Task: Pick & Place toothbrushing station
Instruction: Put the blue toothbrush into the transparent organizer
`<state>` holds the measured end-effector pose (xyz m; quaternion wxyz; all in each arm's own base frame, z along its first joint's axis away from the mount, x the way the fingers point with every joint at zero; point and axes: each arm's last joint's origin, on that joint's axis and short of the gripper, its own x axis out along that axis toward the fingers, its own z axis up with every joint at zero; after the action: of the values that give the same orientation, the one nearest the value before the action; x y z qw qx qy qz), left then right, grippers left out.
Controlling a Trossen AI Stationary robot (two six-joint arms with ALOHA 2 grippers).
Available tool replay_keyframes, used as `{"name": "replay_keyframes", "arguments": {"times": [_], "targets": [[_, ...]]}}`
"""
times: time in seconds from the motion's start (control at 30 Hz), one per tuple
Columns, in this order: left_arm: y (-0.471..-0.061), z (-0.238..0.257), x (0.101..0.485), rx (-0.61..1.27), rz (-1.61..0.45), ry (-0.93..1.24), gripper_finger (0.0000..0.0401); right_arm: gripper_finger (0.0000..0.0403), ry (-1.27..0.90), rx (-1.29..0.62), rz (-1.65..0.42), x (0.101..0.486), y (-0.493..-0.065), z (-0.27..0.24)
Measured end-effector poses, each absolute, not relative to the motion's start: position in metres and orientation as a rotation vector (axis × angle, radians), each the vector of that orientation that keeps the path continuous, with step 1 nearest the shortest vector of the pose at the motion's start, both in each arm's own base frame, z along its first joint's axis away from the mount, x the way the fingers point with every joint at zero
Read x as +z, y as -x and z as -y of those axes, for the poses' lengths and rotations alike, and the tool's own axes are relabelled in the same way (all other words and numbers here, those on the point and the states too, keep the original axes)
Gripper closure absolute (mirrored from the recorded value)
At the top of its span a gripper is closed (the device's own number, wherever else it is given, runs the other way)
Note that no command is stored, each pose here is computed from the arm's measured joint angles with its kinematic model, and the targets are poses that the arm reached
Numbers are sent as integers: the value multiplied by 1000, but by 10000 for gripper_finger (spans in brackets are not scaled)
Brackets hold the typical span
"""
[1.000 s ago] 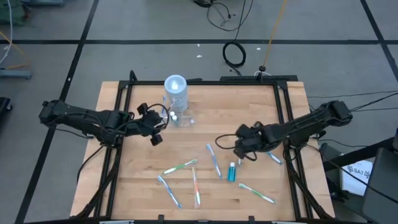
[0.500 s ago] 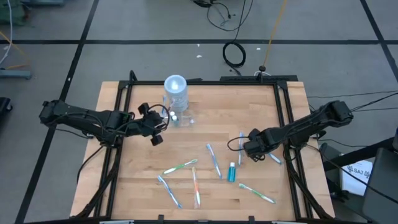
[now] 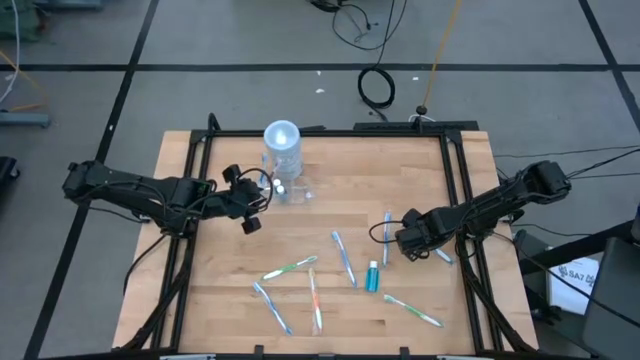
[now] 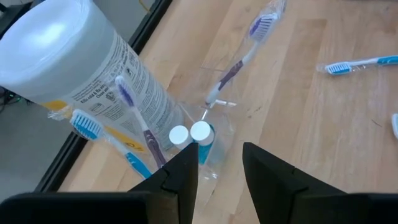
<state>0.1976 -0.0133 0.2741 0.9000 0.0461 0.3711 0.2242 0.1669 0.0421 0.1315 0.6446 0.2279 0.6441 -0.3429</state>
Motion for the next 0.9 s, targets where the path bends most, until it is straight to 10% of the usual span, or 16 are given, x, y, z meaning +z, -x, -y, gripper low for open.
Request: {"name": "replay_keyframes", "arguments": {"times": [0.37, 0.9], "targets": [[-198, 13, 274, 464, -768, -97, 270, 388, -526, -768, -1447, 131, -169, -43], [-207, 15, 283, 444, -647, -89, 270, 398, -375, -659, -900, 200, -218, -45]]}}
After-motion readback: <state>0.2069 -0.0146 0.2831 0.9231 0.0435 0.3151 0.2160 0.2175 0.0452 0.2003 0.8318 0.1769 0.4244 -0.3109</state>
